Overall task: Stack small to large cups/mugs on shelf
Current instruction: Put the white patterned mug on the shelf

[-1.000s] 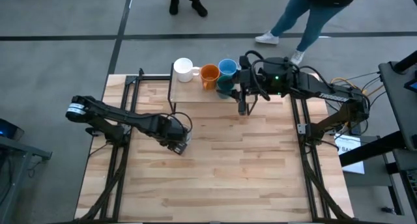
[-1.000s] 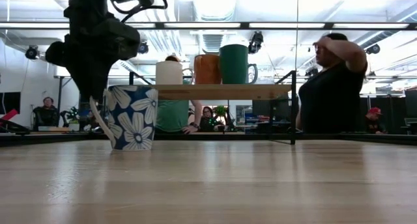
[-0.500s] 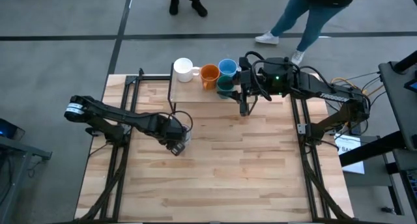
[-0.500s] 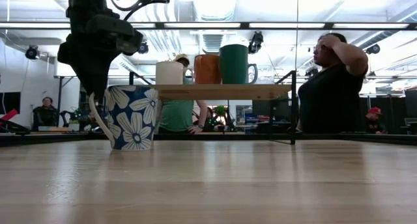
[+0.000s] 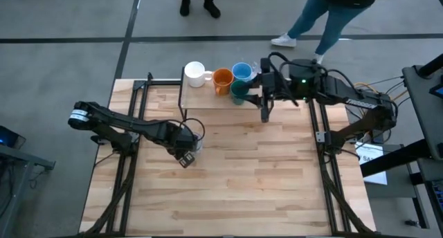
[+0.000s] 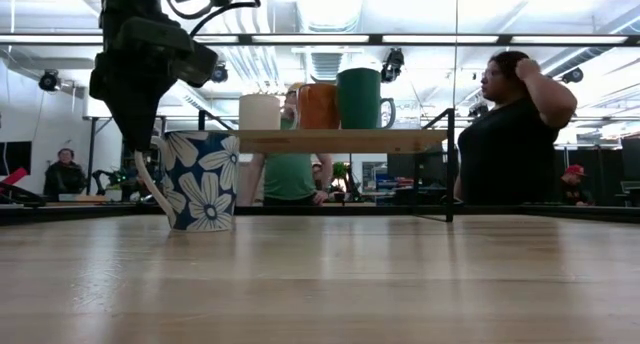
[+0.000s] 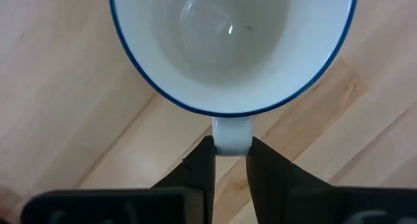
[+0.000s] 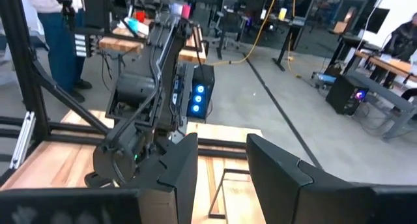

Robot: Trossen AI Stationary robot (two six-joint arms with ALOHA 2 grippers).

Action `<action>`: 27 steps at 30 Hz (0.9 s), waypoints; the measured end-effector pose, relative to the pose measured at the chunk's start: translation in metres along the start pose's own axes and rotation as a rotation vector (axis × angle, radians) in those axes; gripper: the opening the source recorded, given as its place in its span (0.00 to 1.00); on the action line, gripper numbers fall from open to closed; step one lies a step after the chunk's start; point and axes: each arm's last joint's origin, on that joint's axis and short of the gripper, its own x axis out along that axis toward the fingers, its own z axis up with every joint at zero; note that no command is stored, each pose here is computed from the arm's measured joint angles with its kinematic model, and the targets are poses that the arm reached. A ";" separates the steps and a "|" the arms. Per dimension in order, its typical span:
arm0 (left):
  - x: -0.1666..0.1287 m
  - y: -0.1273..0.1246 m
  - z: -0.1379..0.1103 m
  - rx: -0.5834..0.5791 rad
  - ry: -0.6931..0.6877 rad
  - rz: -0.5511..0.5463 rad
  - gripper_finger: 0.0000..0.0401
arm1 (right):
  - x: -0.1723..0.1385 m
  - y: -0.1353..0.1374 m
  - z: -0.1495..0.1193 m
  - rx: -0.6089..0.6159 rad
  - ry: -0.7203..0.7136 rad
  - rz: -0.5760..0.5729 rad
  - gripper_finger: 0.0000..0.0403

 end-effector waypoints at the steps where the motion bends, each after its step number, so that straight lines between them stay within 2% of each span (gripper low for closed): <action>1: 0.000 0.000 0.000 0.001 0.000 0.000 0.11 | -0.003 0.000 0.002 0.000 -0.008 -0.002 0.31; 8: 0.000 0.001 0.001 -0.007 -0.004 0.003 0.15 | -0.016 -0.001 0.008 0.013 -0.036 -0.018 0.31; 13: 0.000 0.002 0.003 -0.015 -0.008 0.004 0.11 | -0.018 -0.001 0.008 0.014 -0.032 -0.033 0.31; 27: -0.002 0.002 0.005 -0.045 -0.032 0.016 0.11 | -0.013 0.000 -0.002 0.016 0.002 -0.026 0.31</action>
